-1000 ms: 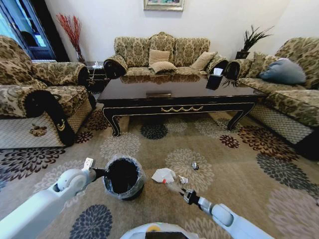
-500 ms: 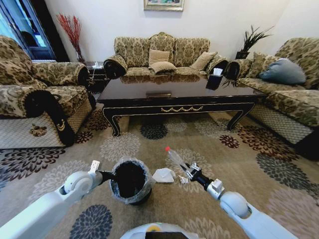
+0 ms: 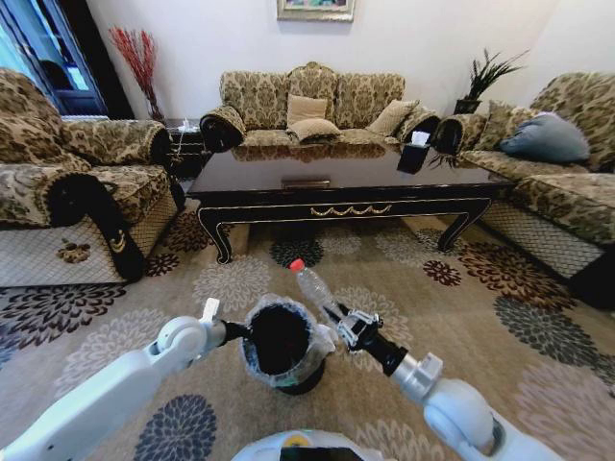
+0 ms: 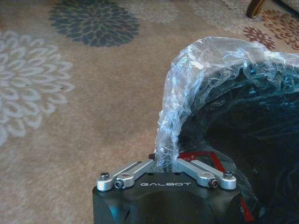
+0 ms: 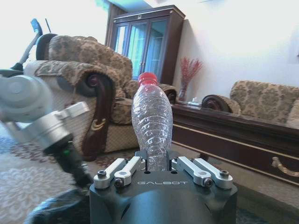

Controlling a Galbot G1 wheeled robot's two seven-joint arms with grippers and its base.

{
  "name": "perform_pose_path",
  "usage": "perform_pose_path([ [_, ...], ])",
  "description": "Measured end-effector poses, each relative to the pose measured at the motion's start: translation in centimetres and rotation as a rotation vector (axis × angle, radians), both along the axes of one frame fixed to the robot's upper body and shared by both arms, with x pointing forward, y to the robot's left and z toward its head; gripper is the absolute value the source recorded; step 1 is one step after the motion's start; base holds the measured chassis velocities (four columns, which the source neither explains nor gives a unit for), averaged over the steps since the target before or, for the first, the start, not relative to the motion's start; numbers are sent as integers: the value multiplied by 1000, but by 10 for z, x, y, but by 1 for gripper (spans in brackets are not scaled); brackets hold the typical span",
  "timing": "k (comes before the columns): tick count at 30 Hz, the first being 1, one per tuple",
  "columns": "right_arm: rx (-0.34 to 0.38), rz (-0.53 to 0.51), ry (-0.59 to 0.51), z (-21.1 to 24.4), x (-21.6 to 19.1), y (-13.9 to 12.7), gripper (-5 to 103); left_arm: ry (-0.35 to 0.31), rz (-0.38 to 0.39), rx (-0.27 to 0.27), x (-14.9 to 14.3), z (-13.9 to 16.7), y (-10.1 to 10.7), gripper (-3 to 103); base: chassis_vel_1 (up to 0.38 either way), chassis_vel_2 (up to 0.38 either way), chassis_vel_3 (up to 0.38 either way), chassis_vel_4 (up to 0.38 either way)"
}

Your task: Move to the front of the table and pick up the trash from the floor, then place it into the trash bin.

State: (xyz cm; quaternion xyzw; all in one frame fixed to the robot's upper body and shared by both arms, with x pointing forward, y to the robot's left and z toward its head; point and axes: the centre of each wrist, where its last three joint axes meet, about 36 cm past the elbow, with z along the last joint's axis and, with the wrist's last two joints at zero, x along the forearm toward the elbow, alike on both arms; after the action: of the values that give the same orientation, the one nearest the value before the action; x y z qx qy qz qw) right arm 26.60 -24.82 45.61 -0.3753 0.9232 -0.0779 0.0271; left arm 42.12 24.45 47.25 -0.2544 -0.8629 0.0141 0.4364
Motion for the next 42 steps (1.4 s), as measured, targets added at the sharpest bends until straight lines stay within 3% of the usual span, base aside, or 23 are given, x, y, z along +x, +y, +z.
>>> perform_pose_path([
  [9,18,34,25,-11,-10,20,19,38,-69,10,4,-15,-43,0,0,0,0,0],
  [17,0,34,46,-22,-14,23,19,38,-92,3,10,-10,-60,0,0,0,0,0],
  [18,-1,34,47,-23,-13,23,24,35,-93,5,10,-8,-60,0,0,0,0,0],
  [20,-2,34,46,-23,-13,23,24,34,-95,5,11,-7,-61,0,0,0,0,0],
  [24,0,31,49,-24,-12,22,46,34,-95,5,12,-6,-62,0,0,0,0,0],
  [25,0,31,49,-24,-12,22,46,34,-95,5,12,-6,-62,0,0,0,0,0],
  [30,-3,25,52,-26,-12,21,67,31,-86,13,14,-6,-58,0,0,0,0,0],
  [33,-5,20,54,-26,-12,21,73,26,-79,18,15,-4,-55,0,0,0,0,0],
  [36,-4,17,57,-26,-13,22,89,24,-71,23,15,-4,-51,0,0,0,0,0],
  [39,-1,11,57,-26,-13,22,97,26,-58,30,13,-7,-45,0,0,0,0,0],
  [42,1,3,56,-26,-12,22,99,25,-39,38,12,-8,-37,0,0,0,0,0],
])
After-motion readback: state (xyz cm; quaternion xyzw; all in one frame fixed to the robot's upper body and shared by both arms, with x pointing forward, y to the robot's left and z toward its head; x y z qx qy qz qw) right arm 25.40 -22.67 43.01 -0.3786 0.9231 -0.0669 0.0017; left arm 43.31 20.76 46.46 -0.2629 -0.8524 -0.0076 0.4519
